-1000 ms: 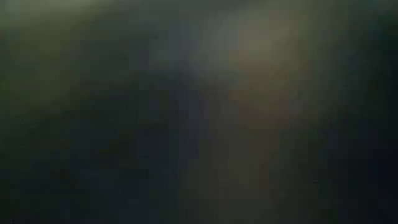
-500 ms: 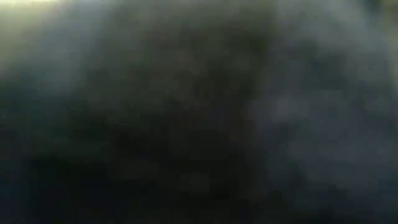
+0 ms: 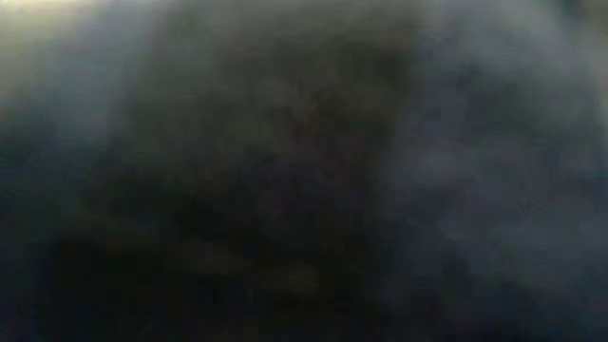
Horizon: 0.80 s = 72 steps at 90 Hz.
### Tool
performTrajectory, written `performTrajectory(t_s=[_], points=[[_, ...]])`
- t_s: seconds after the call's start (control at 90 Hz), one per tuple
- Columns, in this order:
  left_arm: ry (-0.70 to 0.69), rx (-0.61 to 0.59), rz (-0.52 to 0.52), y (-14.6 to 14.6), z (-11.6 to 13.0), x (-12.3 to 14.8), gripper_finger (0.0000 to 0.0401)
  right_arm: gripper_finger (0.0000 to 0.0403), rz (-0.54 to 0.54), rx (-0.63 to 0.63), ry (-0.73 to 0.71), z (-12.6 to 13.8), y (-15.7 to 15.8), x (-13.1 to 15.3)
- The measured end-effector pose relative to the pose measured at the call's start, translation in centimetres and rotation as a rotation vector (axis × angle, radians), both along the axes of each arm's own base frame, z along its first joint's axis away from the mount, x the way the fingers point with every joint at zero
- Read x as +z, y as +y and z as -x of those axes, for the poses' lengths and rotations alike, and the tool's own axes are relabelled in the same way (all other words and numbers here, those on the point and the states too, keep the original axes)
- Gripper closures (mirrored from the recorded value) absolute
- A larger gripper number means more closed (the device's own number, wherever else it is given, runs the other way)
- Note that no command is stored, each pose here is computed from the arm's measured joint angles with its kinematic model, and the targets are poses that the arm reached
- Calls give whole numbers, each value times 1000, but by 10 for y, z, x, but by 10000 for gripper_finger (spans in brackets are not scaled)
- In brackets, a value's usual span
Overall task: Hang clothes
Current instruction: Hang the green shirt on the hanging rack
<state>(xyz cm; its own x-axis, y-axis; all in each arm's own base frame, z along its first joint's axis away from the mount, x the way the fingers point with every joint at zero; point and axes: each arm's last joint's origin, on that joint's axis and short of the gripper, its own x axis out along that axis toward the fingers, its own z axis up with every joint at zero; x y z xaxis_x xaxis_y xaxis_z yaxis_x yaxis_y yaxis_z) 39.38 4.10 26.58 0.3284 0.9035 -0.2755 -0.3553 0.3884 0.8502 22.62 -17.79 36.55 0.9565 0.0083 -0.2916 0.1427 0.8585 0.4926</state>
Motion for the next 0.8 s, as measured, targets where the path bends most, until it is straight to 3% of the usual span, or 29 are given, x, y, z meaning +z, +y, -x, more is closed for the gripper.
performTrajectory(t_s=[0.2, 0.378, 0.567, 0.8], points=[[2, 5, -6, 0, 0, 0, 329, 127, 27, -40, -39, -17, 15, 4], [-10, -1, -6, -3, -1, 1, 329, 114, -1, -105, 65, -24, 17, -10], [-11, -18, -7, -7, -2, 1, 329, 162, 2, -42, 86, -34, 12, -22], [-6, -30, -3, -9, -2, 0, 330, 289, 89, 99, 52, -37, 15, -22]])
